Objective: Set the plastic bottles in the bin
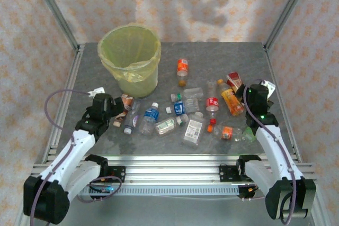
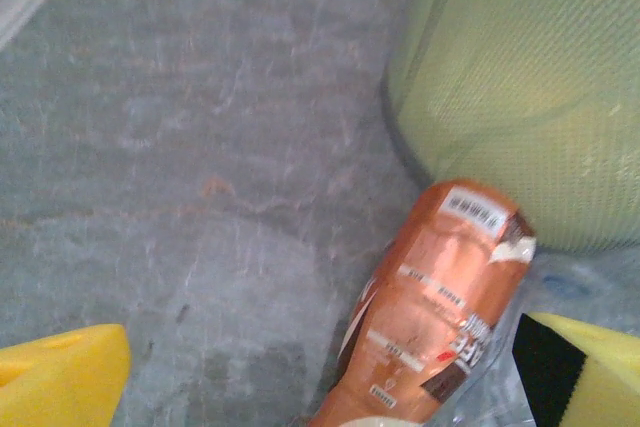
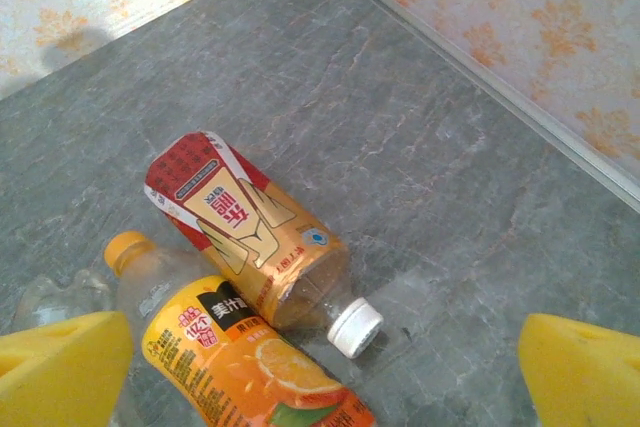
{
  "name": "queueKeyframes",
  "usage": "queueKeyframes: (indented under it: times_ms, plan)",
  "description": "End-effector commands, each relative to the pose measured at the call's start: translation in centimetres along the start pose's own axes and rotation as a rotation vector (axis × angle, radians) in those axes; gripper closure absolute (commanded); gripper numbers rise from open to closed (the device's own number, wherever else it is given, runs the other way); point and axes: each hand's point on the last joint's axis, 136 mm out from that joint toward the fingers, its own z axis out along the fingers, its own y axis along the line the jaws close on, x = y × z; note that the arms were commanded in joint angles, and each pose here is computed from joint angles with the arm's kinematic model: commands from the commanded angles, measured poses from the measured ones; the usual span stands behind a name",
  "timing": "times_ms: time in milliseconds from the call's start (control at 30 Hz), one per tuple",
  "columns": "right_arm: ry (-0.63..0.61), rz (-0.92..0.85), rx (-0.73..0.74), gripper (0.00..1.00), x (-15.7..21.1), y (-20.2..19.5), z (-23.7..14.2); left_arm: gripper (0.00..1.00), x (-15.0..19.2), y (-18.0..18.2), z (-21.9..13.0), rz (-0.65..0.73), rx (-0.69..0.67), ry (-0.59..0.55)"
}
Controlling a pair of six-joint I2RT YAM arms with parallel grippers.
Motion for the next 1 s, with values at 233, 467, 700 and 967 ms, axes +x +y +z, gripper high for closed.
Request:
queueKeyframes:
  times_ms: [233,467,700,967]
  plan:
    - [-0.010,0.054,0.032,0.01,-0.1,-1.1,-1.6,0.00,1.4,-2.5,2.9,-0.001,0.032,0.135]
    - [-0.008,0.066,0.027,0.01,-0.2,-1.0,-1.7,0.00,2.1,-3.4,4.6,0.000,0.037,0.187]
    - [-0.001,0.064,0.018,0.01,-0.2,-0.7,-1.9,0.00,2.4,-3.1,6.5,-0.058,-0.027,0.222]
    - [0.002,0.044,0.001,0.01,-0.2,0.0,-2.1,0.13,3.2,-1.1,8.0,-0.190,-0.109,0.257]
